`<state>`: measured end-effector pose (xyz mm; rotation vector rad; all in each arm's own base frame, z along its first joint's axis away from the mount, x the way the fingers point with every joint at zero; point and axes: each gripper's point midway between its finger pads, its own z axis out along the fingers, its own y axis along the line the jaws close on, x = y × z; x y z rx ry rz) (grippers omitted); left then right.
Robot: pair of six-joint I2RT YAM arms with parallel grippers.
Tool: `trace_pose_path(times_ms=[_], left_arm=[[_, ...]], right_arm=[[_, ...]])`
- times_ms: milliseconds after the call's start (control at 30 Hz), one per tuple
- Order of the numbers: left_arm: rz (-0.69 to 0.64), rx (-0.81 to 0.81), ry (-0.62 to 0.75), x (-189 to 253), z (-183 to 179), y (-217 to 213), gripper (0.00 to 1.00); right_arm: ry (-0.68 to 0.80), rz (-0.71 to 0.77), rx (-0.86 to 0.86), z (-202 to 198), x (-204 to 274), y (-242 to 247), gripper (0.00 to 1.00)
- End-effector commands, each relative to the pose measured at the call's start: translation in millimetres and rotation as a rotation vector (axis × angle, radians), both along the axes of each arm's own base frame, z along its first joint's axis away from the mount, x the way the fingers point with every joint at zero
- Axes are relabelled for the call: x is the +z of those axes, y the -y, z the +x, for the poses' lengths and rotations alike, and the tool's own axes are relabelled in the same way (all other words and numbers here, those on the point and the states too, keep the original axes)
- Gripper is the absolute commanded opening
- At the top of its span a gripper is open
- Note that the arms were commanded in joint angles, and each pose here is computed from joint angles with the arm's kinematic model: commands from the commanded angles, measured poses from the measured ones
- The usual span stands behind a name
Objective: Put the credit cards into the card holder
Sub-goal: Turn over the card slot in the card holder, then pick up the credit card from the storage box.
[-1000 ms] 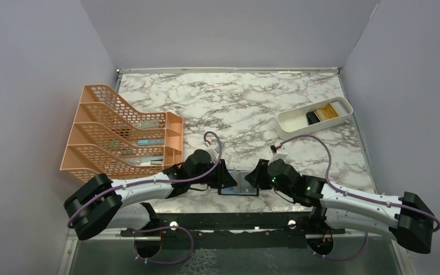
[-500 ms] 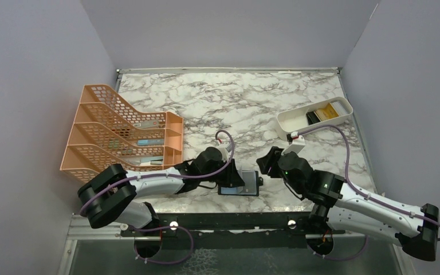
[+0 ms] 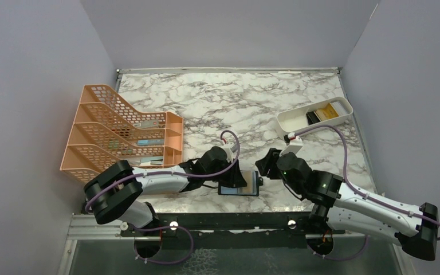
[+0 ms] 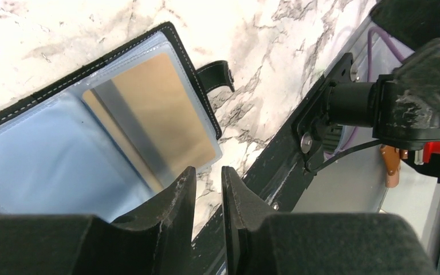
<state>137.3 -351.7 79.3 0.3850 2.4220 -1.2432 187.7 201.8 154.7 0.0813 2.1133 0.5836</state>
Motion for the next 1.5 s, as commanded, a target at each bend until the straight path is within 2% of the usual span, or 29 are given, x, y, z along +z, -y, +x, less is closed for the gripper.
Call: trace_pose_path(times_ms=[0, 133, 233, 333, 433, 500, 633, 767, 933, 1133, 1233, 1267, 1300, 1400, 1467], left_arm=[[-0.018, -0.032, 0.033, 7, 1, 11, 0.26], [0.010, 0.002, 0.039, 4, 5, 5, 0.26], [0.101, 0.054, 0.054, -5, 12, -11, 0.26], [0.158, 0.094, 0.082, -6, 22, -25, 0.29], [0.160, 0.110, 0.082, -7, 28, -33, 0.29], [0.160, 0.101, 0.075, -9, 28, -35, 0.29], [0.170, 0.104, 0.091, -5, 33, -40, 0.29], [0.173, 0.072, 0.147, 9, 38, -40, 0.30], [0.193, 0.048, 0.232, 35, 42, -45, 0.34], [0.198, 0.011, 0.330, 68, 43, -55, 0.53], [0.244, 0.024, 0.340, 70, 45, -64, 0.74], [0.258, 0.022, 0.337, 70, 45, -65, 0.94], [0.265, 0.014, 0.334, 72, 45, -65, 0.98], [0.263, -0.015, 0.334, 86, 42, -63, 0.99], [0.273, -0.011, 0.372, 96, 45, -67, 0.99]], right_arm=[[0.004, 0.034, 0.015, 0, 7, -7, 0.50], [0.007, 0.035, 0.020, -1, 7, -6, 0.50], [0.007, 0.029, 0.026, -1, 5, -6, 0.51], [0.026, -0.028, 0.033, 3, 6, -5, 0.53], [0.061, -0.108, 0.050, 12, 8, -7, 0.59], [0.089, -0.151, 0.035, 21, 13, -6, 0.60], [0.104, -0.250, -0.015, 52, 15, 9, 0.60], [0.098, -0.284, -0.091, 96, 22, 35, 0.60], [0.116, -0.397, -0.227, 156, 36, 93, 0.61], [0.032, -0.679, -0.394, 212, 34, 188, 0.62], [0.011, -0.753, -0.425, 229, 29, 226, 0.63], [-0.010, -0.783, -0.430, 233, 23, 238, 0.63], [-0.031, -0.817, -0.443, 236, 19, 251, 0.63], [-0.050, -0.894, -0.423, 250, 13, 273, 0.63], [-0.051, -0.919, -0.349, 263, 3, 277, 0.63]])
